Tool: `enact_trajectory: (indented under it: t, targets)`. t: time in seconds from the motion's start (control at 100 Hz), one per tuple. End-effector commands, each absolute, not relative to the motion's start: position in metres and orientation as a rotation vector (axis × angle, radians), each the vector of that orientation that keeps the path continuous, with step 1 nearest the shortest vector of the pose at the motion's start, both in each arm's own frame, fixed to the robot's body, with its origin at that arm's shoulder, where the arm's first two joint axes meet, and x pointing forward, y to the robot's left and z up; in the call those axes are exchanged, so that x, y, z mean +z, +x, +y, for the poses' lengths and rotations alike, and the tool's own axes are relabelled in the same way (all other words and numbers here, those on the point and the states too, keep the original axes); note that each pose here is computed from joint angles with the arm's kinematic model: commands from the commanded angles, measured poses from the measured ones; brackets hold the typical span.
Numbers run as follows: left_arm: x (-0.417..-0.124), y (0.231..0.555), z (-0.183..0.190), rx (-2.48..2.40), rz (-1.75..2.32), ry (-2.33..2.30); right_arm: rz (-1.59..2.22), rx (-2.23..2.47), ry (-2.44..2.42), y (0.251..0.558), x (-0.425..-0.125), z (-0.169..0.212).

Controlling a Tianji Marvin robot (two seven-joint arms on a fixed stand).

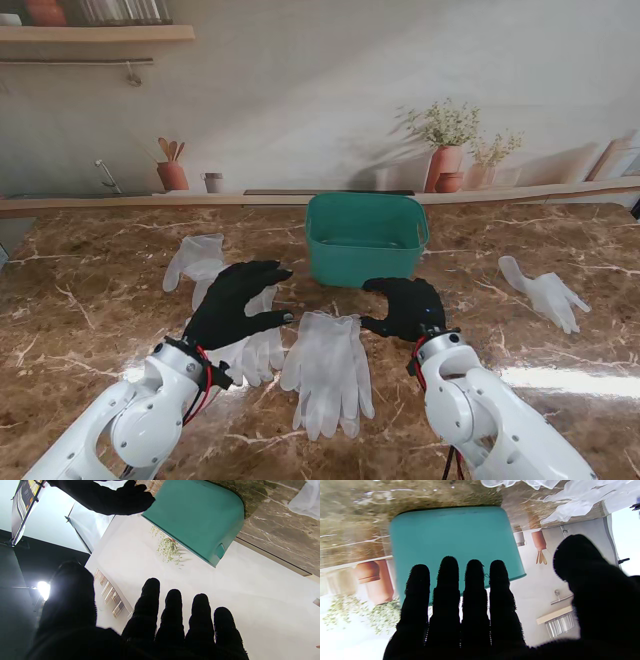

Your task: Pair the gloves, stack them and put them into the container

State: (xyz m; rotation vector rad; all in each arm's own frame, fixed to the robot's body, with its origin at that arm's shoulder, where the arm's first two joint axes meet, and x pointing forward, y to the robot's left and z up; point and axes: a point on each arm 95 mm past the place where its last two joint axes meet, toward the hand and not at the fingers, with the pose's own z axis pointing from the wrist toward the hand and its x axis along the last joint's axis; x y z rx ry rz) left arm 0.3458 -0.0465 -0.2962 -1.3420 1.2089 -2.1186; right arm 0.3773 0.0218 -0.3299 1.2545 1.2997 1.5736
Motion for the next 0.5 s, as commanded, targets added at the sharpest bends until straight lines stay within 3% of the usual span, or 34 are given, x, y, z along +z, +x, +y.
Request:
enact_trajectory:
  t: [0.0,0.49]
  targets:
    - [-0.296,0.34,-0.043,-2.112,1.218,-1.337,1.319,1.571,1.289,0.385,-0.332,0.037]
    - [-0.289,0.331,-0.032,-2.094,1.206,-1.317,1.55,1.31,1.267,0.419,-0.38,0.082]
